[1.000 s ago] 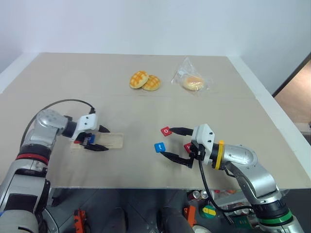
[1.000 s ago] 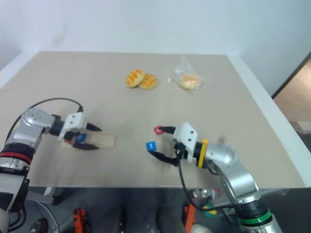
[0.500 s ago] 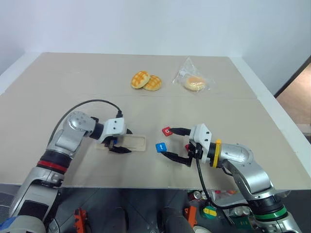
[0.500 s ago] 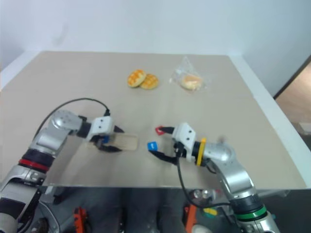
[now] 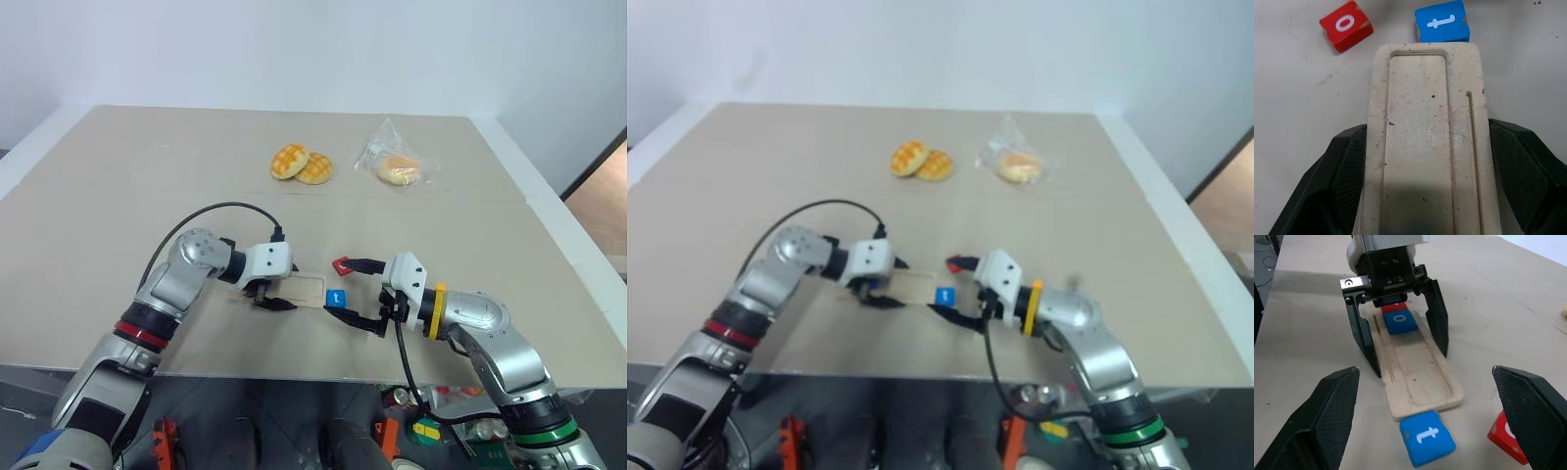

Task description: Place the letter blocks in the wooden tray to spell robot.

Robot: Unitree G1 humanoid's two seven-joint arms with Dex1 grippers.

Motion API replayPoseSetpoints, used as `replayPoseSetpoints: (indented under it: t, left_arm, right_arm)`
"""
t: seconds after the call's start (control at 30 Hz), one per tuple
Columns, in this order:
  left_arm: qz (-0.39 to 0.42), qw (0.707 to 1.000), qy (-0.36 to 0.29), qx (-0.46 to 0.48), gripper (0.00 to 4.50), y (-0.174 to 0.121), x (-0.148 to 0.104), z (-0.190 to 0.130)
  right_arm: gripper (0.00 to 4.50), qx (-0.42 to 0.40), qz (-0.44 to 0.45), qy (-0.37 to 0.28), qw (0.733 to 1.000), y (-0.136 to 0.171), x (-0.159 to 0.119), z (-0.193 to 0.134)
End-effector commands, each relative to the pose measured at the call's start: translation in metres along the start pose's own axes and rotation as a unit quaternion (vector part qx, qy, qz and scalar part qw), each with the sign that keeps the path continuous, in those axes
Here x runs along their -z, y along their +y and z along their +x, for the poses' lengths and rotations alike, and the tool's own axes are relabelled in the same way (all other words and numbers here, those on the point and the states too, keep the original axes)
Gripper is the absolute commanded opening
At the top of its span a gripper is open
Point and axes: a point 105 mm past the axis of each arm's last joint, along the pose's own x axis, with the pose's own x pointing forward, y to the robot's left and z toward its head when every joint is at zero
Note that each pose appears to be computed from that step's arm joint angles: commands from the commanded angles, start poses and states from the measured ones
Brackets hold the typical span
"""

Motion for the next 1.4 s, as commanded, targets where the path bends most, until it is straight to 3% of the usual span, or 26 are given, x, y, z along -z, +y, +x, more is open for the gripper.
replayPoseSetpoints:
  t: [0.03,0.3,0.93,1.0,1.03,1.27,1.4]
  left_arm:
    - [0.012,0.999,-0.007,0.033,3.21,-0.011,-0.011,0.023]
    - [0.019,0.999,0.0,0.037,3.21,-0.012,-0.013,0.027]
    - [-0.063,0.998,-0.009,-0.001,3.21,-0.012,-0.016,0.033]
    - [-0.068,0.998,-0.01,0.002,4.21,-0.014,-0.017,0.032]
    - [-0.071,0.997,-0.013,0.001,4.48,-0.014,-0.018,0.031]
    - [-0.064,0.997,-0.036,-0.002,4.48,-0.01,-0.033,0.008]
    - [-0.091,0.983,-0.154,0.027,4.48,-0.013,-0.065,-0.03]
  right_arm:
    - [4.5,0.013,-0.022,-0.01,1.0,-0.007,-0.009,-0.006]
    - [4.5,0.019,-0.023,-0.001,1.0,-0.008,-0.004,-0.013]
    - [4.5,0.031,-0.002,0.018,0.999,-0.012,0.009,-0.029]
    - [4.5,0.031,-0.002,0.019,0.999,-0.013,0.009,-0.03]
    - [4.5,0.032,0.0,0.019,0.999,-0.015,0.009,-0.03]
    - [4.5,0.056,0.004,0.017,0.998,-0.031,0.004,-0.041]
    - [4.5,0.078,0.022,0.034,0.996,-0.048,0.002,-0.061]
